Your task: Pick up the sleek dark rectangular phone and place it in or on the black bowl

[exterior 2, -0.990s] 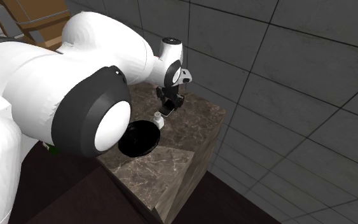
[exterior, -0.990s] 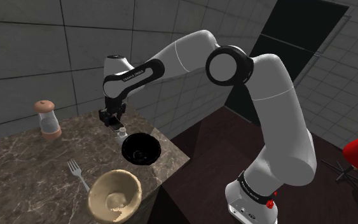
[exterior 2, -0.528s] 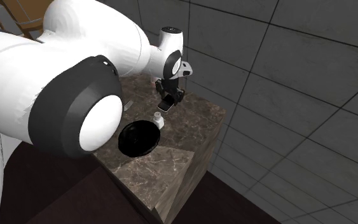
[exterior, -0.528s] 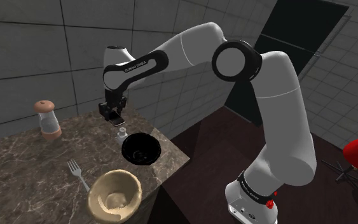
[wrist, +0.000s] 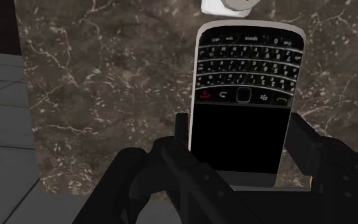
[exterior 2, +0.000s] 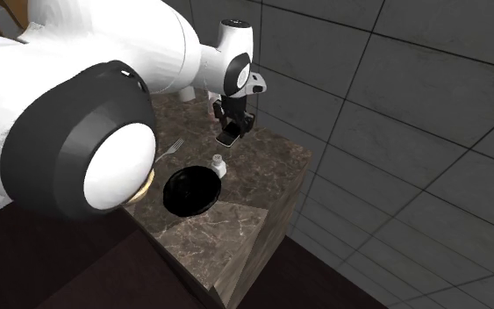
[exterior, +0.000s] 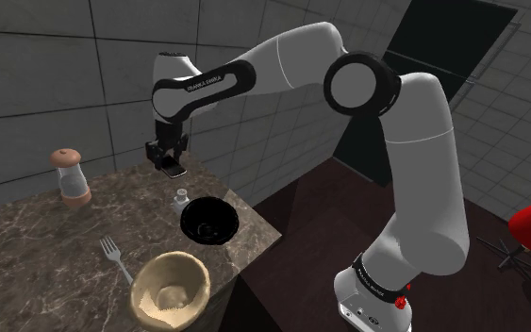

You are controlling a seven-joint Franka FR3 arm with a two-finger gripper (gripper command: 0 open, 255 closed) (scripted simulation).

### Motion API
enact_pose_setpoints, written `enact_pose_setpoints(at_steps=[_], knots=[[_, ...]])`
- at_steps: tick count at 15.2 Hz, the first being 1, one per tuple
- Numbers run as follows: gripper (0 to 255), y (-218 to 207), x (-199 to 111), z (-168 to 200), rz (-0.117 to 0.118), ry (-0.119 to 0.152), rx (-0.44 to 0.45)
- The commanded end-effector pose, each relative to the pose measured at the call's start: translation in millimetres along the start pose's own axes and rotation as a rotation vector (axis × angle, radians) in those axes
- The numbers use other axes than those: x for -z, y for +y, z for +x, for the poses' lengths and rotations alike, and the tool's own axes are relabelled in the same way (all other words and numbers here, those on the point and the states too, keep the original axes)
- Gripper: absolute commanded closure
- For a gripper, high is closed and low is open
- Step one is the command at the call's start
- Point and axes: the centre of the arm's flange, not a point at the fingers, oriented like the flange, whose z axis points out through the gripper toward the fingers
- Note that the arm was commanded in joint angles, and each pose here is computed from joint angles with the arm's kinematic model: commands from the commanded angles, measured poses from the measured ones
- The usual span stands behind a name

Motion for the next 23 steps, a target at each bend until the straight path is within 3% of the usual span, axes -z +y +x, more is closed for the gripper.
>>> enact_pose_setpoints(at_steps=[1, 4, 19, 23], knots=[[255, -1, 12, -1, 0.000, 0.000, 0.000], [255, -2, 27, -1, 0.000, 0.000, 0.000], [255, -11, 27, -199, 0.000, 0.000, 0.000], [255, -11, 11, -205, 0.000, 0.000, 0.000]])
